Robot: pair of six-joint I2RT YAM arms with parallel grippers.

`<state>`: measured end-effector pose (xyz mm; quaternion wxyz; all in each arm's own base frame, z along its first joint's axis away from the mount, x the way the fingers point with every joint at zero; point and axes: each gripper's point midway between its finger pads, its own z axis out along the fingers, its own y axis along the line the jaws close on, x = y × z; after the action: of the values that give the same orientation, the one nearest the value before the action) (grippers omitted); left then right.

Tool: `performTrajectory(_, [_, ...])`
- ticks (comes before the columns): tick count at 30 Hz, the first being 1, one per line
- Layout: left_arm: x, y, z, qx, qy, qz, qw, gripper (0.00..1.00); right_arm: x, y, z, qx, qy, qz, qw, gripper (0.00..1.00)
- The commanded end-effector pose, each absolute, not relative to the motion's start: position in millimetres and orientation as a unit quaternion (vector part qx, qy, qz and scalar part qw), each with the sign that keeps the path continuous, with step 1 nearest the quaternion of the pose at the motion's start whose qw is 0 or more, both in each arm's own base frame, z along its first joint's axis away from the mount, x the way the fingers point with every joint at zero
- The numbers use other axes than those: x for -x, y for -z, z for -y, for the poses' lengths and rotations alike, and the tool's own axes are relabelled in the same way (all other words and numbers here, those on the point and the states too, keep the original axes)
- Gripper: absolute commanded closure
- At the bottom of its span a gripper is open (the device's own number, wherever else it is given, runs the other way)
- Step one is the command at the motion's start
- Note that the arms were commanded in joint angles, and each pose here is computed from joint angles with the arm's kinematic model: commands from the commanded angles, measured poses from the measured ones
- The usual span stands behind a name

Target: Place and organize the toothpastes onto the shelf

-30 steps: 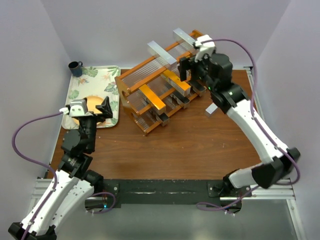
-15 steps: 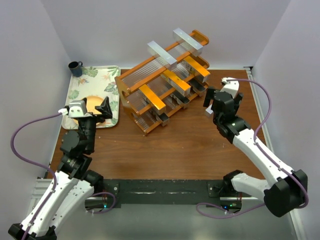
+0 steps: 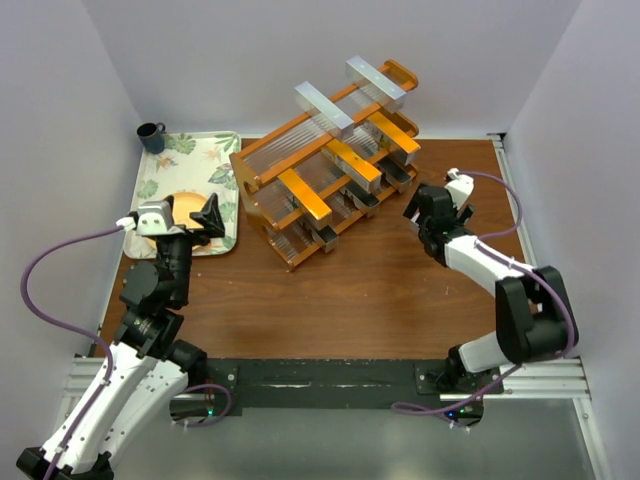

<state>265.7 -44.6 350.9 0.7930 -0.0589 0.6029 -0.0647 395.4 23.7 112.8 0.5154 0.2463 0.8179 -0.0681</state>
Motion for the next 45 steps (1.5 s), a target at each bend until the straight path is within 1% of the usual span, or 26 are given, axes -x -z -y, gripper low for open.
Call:
performTrajectory(1, [-265.6, -350.1, 45.1, 0.061, 0.071, -0.599, 0.795, 0.04, -422.0, -108.9, -28.7, -0.3, 0.031, -0.798, 0.522, 0.02])
performTrajectory(5, [-266.5, -349.5, 46.3, 0.059, 0.073, -0.6, 0.795, 0.04, -424.6, -86.9, -27.2, -0.326, 0.029, -0.799, 0.504, 0.05])
performTrajectory(8, [-266.8, -349.6, 47.3, 0.057, 0.074, -0.6, 0.795, 0.05, -429.0, -77.2, -26.3, -0.33, 0.036, -0.8, 0.5, 0.09])
performTrajectory(16, [-267.6, -348.1, 47.7, 0.057, 0.074, -0.601, 0.794, 0.05, -441.1, -69.9, -22.7, -0.331, 0.056, -0.798, 0.5, 0.2])
performTrajectory(17, [-267.3, -348.5, 47.5, 0.057, 0.074, -0.601, 0.794, 0.05, -441.1, -68.7, -22.3, -0.332, 0.057, -0.799, 0.498, 0.2])
performTrajectory(21, [-267.3, -348.5, 47.5, 0.057, 0.074, -0.601, 0.794, 0.05, -441.1, -64.1, -21.2, -0.332, 0.06, -0.802, 0.494, 0.28])
performTrajectory(25, [-267.6, -348.5, 47.9, 0.057, 0.074, -0.6, 0.794, 0.05, -435.8, -64.8, -20.7, -0.331, 0.058, -0.803, 0.493, 0.32])
performTrajectory(27, [-267.2, -349.3, 48.0, 0.056, 0.075, -0.599, 0.795, 0.05, -432.6, -64.7, -19.8, -0.332, 0.057, -0.803, 0.493, 0.42])
performTrajectory(29, [-266.7, -349.3, 48.1, 0.056, 0.076, -0.599, 0.795, 0.05, -430.8, -66.1, -18.5, -0.332, 0.056, -0.802, 0.493, 0.5])
performTrajectory(31, [-266.4, -349.3, 47.9, 0.056, 0.076, -0.599, 0.795, 0.05, -427.5, -64.7, -18.1, -0.332, 0.057, -0.804, 0.49, 0.55])
performTrajectory(33, [-265.8, -350.0, 47.4, 0.057, 0.076, -0.598, 0.796, 0.05, -423.4, -67.1, -17.1, -0.332, 0.056, -0.803, 0.491, 0.65])
performTrajectory(35, [-265.1, -350.7, 46.7, 0.057, 0.075, -0.596, 0.797, 0.05, -419.3, -75.8, -15.6, -0.332, 0.054, -0.8, 0.497, 0.66])
performTrajectory(41, [-264.4, -352.0, 47.6, 0.056, 0.079, -0.594, 0.799, 0.05, -391.8, -98.9, -3.8, -0.322, 0.066, -0.792, 0.514, 0.67])
performTrajectory(44, [-264.6, -351.3, 47.9, 0.055, 0.079, -0.595, 0.798, 0.05, -376.3, -126.8, 3.3, -0.305, 0.072, -0.785, 0.534, 0.68])
performTrajectory(45, [-264.7, -351.6, 48.0, 0.055, 0.079, -0.595, 0.798, 0.05, -371.0, -144.8, 5.2, -0.303, 0.066, -0.775, 0.55, 0.69])
